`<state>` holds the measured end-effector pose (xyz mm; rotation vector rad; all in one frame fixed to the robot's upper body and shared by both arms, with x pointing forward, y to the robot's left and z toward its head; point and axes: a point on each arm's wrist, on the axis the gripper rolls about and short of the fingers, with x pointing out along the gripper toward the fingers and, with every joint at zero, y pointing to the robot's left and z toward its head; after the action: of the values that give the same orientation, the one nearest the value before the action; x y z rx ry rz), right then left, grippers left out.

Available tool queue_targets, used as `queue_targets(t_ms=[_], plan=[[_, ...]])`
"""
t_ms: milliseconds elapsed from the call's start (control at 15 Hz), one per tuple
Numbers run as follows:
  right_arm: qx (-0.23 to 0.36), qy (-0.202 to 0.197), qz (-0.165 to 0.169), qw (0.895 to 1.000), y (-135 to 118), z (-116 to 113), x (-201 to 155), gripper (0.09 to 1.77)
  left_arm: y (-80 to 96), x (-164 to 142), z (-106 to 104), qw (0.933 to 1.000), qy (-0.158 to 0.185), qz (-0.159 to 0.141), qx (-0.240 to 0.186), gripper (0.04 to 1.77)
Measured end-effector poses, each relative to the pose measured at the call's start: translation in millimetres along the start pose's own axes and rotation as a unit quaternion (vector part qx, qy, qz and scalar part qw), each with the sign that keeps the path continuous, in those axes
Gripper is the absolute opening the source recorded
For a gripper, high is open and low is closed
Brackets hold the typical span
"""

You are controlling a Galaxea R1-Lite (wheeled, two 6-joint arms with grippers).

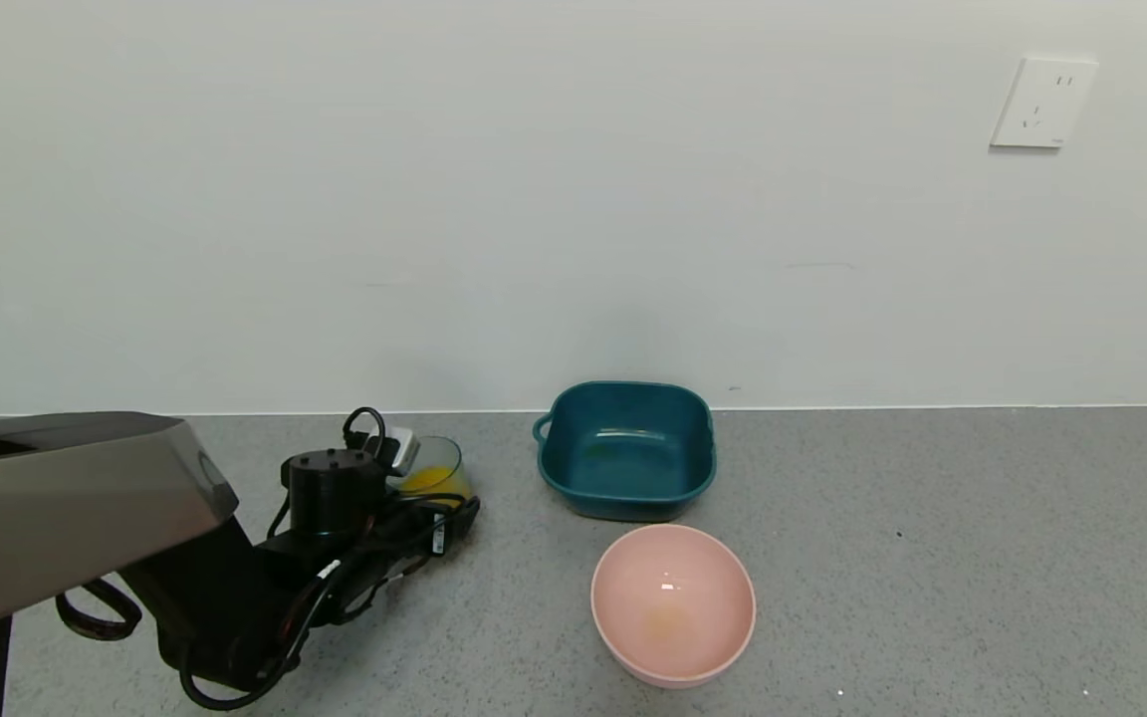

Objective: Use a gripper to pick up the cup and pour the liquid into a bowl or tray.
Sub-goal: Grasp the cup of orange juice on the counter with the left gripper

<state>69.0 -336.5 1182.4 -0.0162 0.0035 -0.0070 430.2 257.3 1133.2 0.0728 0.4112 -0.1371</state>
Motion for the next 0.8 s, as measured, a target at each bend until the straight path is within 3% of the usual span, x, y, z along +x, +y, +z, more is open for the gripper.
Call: queue_targets(t_ms=[667,800], plan=[[0.000,0.000,0.000,1.000,0,0,0,1.71,1.5,15,3,1.0000,-0.008,0.003,-0.001,1.72],[0.000,0.000,0.000,1.000,0,0,0,1.71,1.5,15,3,1.0000,-0.009,0.005,0.000,1.44]])
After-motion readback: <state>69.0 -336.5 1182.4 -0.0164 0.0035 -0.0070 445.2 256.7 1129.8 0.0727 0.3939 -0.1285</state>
